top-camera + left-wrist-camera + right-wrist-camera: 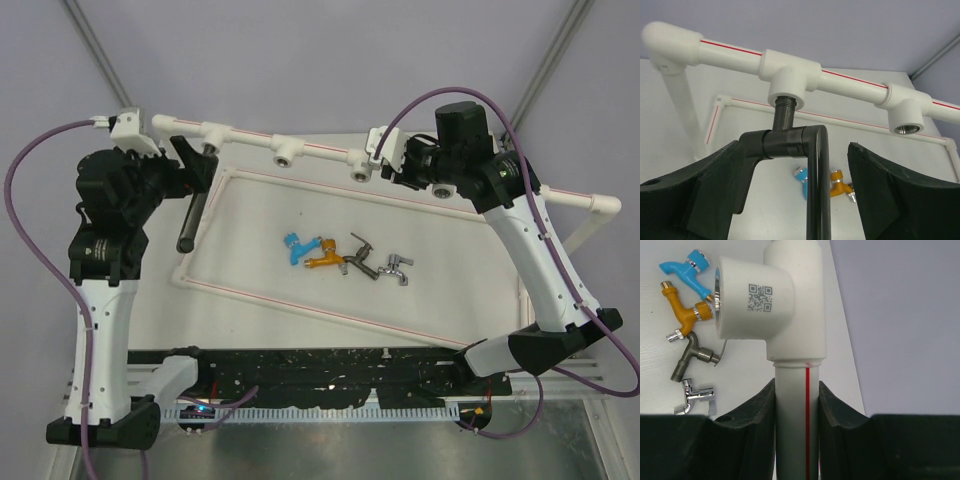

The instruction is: Install the water faucets

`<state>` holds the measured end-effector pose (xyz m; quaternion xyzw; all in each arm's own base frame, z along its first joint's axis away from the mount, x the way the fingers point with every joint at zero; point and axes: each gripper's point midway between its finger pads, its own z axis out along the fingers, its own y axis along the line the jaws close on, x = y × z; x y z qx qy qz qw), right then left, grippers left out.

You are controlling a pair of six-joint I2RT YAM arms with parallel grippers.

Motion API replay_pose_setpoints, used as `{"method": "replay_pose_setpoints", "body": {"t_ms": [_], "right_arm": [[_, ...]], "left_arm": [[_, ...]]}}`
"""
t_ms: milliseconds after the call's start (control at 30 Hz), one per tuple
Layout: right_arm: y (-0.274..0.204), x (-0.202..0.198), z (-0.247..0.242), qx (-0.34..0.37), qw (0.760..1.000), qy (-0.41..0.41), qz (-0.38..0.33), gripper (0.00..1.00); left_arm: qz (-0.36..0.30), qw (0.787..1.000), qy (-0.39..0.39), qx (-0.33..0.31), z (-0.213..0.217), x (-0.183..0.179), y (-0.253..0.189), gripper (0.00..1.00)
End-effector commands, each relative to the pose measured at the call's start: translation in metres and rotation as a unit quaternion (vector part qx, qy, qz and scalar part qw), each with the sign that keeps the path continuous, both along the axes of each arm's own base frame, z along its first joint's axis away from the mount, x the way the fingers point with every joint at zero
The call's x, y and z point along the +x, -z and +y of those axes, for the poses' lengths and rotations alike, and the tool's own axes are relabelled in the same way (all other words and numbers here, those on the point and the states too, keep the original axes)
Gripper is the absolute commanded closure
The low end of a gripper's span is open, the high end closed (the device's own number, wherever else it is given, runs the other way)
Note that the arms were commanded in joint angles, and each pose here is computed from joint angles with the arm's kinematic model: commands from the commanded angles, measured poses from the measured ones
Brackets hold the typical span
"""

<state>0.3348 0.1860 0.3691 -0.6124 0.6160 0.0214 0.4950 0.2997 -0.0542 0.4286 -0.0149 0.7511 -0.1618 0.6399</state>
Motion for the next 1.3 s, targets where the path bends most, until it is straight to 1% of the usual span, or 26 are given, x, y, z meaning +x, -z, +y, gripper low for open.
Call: {"method": "replay_pose_setpoints", "body": {"t_ms": [0,33,100,167,200,300,400,433,467,533,600,633,700,733,767,800,833,867,1000,1067,1133,1200,1267], "right_arm": [[0.008,-0.011,0.031,0.035,0.997,-0.056,0.031,0.95],[0.009,-0.011,0.031,0.034,0.997,-0.055,0.032,0.95],[0.008,-0.011,0.032,0.035,0.997,-0.056,0.030,0.95],[0.008,-0.011,0.032,0.034,0.997,-0.055,0.029,0.95],[0.008,-0.010,0.031,0.034,0.998,-0.054,0.030,0.95],[0.008,-0.010,0.031,0.034,0.998,-0.054,0.030,0.95],[0.009,-0.010,0.032,0.034,0.997,-0.054,0.032,0.95],[0.010,-0.009,0.032,0.034,0.997,-0.054,0.033,0.95],[0.009,-0.010,0.032,0.035,0.997,-0.055,0.032,0.95],[0.010,-0.009,0.033,0.035,0.997,-0.055,0.034,0.95],[0.009,-0.008,0.033,0.035,0.997,-0.055,0.033,0.95],[0.009,-0.009,0.033,0.035,0.997,-0.055,0.032,0.95],[0.009,-0.009,0.032,0.035,0.997,-0.054,0.032,0.95],[0.009,-0.009,0.033,0.035,0.997,-0.056,0.033,0.95],[0.008,-0.008,0.033,0.035,0.997,-0.055,0.032,0.94],[0.008,-0.008,0.032,0.035,0.997,-0.054,0.032,0.95],[0.009,-0.008,0.033,0.035,0.997,-0.054,0.033,0.95],[0.010,-0.008,0.032,0.034,0.997,-0.053,0.033,0.95],[0.010,-0.008,0.033,0.035,0.997,-0.055,0.034,0.95],[0.011,-0.008,0.033,0.035,0.997,-0.055,0.036,0.95],[0.010,-0.009,0.034,0.035,0.997,-0.056,0.035,0.95],[0.011,-0.009,0.033,0.035,0.997,-0.056,0.037,0.95],[0.010,-0.009,0.033,0.036,0.997,-0.056,0.035,0.95]], "left_arm": [[-0.020,0.996,0.066,-0.054,-0.027,0.008,-0.017,0.17],[-0.017,0.996,0.072,-0.055,-0.029,0.011,-0.016,0.22],[0.001,0.996,0.077,-0.047,-0.030,0.013,-0.011,0.26],[0.014,0.996,0.080,-0.019,-0.033,0.015,-0.005,0.29],[0.016,0.997,0.080,0.002,-0.035,0.014,-0.003,0.30],[0.020,0.995,0.063,0.081,-0.035,0.013,0.007,0.43],[0.027,0.985,0.043,0.167,-0.032,0.014,0.019,0.50],[0.028,0.978,0.040,0.202,-0.031,0.014,0.024,0.51],[0.028,0.971,0.045,0.234,-0.034,0.014,0.028,0.56],[0.034,0.952,0.047,0.299,-0.037,0.016,0.039,0.59],[0.041,0.923,0.037,0.380,-0.035,0.019,0.049,0.63],[0.041,0.908,0.044,0.415,-0.039,0.018,0.054,0.63],[0.044,0.882,0.047,0.466,-0.045,0.020,0.064,0.63],[0.043,0.876,0.047,0.477,-0.048,0.020,0.067,0.63],[0.042,0.877,0.042,0.478,-0.049,0.020,0.065,0.60],[0.038,0.883,0.038,0.467,-0.049,0.019,0.061,0.55],[0.028,0.893,0.035,0.448,-0.050,0.017,0.053,0.49],[0.012,0.904,0.031,0.427,-0.052,0.014,0.042,0.45],[-0.076,0.944,0.042,0.319,-0.060,-0.007,-0.012,0.34],[-0.102,0.959,0.039,0.261,-0.055,-0.017,-0.037,0.29],[-0.112,0.971,0.029,0.207,-0.044,-0.025,-0.051,0.22],[-0.105,0.982,0.008,0.158,-0.029,-0.025,-0.055,0.18],[-0.088,0.988,-0.033,0.121,-0.006,-0.022,-0.052,0.14]]}}
